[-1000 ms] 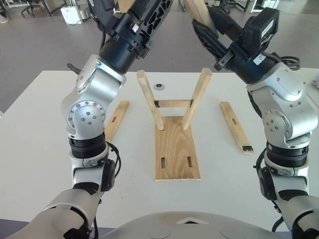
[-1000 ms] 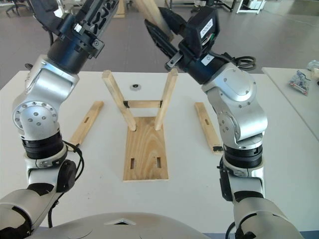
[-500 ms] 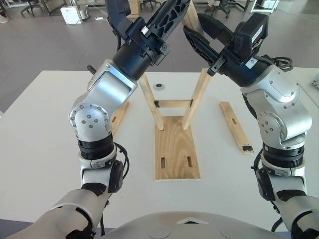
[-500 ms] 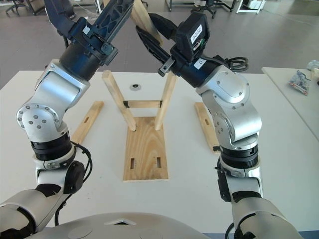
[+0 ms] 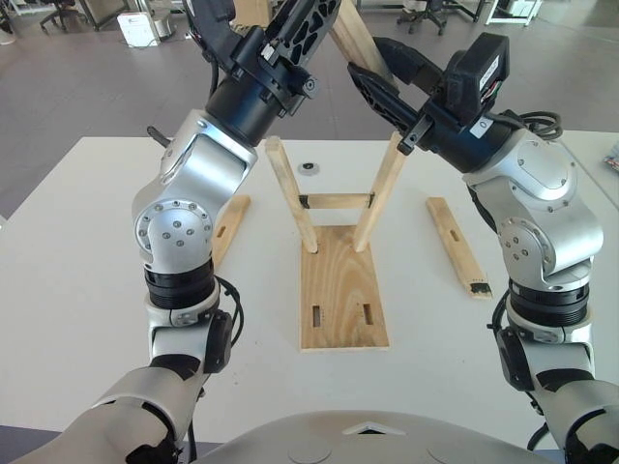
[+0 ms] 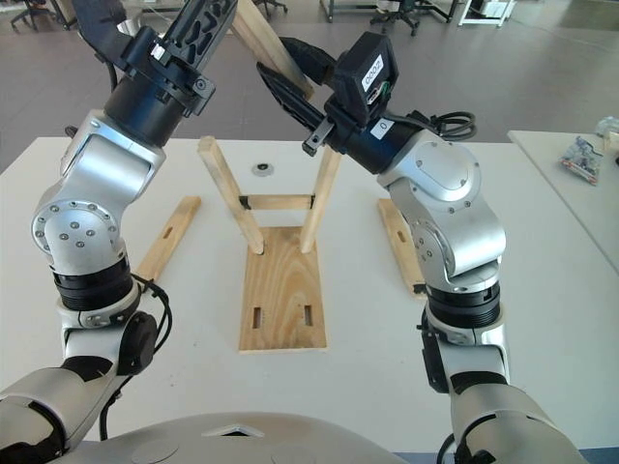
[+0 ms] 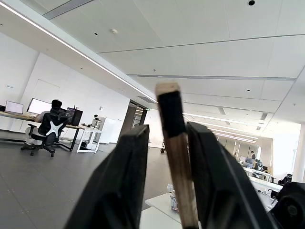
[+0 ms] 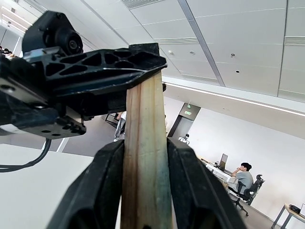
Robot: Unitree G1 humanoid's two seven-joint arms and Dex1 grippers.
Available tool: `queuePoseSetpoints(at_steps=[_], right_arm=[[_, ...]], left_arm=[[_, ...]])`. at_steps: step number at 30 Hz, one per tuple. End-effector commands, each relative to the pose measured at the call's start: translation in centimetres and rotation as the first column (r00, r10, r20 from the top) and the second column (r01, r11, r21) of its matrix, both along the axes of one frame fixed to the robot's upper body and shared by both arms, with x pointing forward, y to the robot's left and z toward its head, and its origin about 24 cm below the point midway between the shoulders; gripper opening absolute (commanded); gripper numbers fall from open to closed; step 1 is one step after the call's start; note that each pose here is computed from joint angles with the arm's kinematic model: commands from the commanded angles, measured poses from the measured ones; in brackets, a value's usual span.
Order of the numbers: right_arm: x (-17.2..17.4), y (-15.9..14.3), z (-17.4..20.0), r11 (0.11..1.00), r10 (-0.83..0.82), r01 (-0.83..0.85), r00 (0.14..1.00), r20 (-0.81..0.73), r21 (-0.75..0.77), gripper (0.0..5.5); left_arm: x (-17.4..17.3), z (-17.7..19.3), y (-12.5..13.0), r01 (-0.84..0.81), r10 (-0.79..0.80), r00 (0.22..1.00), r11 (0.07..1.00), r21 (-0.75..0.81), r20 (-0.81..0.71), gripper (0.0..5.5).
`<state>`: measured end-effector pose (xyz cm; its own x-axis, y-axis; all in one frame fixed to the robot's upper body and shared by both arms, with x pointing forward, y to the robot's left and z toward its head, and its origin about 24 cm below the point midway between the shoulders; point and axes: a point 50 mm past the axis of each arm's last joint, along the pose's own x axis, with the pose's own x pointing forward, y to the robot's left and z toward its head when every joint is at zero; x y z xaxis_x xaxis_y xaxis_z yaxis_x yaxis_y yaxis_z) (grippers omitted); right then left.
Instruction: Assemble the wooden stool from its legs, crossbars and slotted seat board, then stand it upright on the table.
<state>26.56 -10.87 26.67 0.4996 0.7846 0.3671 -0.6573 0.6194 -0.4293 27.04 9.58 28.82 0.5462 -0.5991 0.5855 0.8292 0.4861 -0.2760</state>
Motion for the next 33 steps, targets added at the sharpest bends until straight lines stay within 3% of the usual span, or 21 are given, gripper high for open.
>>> queuePoseSetpoints(at_steps=[1,4,10,12,15,18,21,23,26,33], right_arm=[[-0.3,0.0,0.2,1.0,0.009,-0.009,1.0,0.013,-0.021,1.31],[-0.2,-0.1,0.1,1.0,0.002,-0.002,1.0,0.014,-0.03,1.31],[0.1,-0.4,-0.1,0.999,-0.004,0.003,1.0,-0.013,-0.046,1.31],[0.0,-0.4,-0.1,0.999,0.013,-0.014,1.0,-0.024,-0.053,1.81],[0.4,-1.2,1.2,0.997,-0.048,0.048,0.999,-0.005,0.057,2.47],[1.1,-2.7,2.4,0.972,-0.169,0.166,0.986,0.006,0.168,2.5],[1.2,-4.1,3.0,0.936,-0.256,0.247,0.967,0.001,0.249,2.5],[1.7,-6.4,3.7,0.874,-0.338,0.334,0.94,-0.053,0.354,2.5],[2.9,-12.4,3.0,0.687,-0.594,0.596,0.79,-0.15,0.416,2.5],[4.2,-21.2,-4.4,0.432,-0.799,0.86,0.505,-0.327,0.271,2.5]], left_arm=[[-0.2,-0.3,0.0,0.005,-0.005,1.0,1.0,0.019,0.008,0.79],[-0.2,-0.2,0.2,0.006,-0.006,1.0,1.0,0.005,0.006,0.42],[0.4,0.6,1.4,-0.042,0.042,0.999,0.999,-0.013,0.027,0.41],[0.8,1.3,2.6,-0.083,0.085,0.995,0.996,-0.029,0.045,0.41],[1.6,4.4,7.5,-0.249,0.263,0.96,0.959,-0.136,0.098,0.41],[1.6,5.4,13.7,-0.504,0.519,0.848,0.852,-0.14,0.108,0.41],[1.8,2.0,16.4,-0.678,0.668,0.735,0.729,0.097,0.113,0.41],[2.1,-1.9,16.9,-0.678,0.681,0.726,0.689,0.256,0.092,0.41],[2.5,-7.9,17.9,-0.621,0.676,0.737,0.679,0.393,-0.003,0.41],[3.4,-14.0,18.6,-0.554,0.671,0.737,0.673,0.49,-0.089,0.41]])
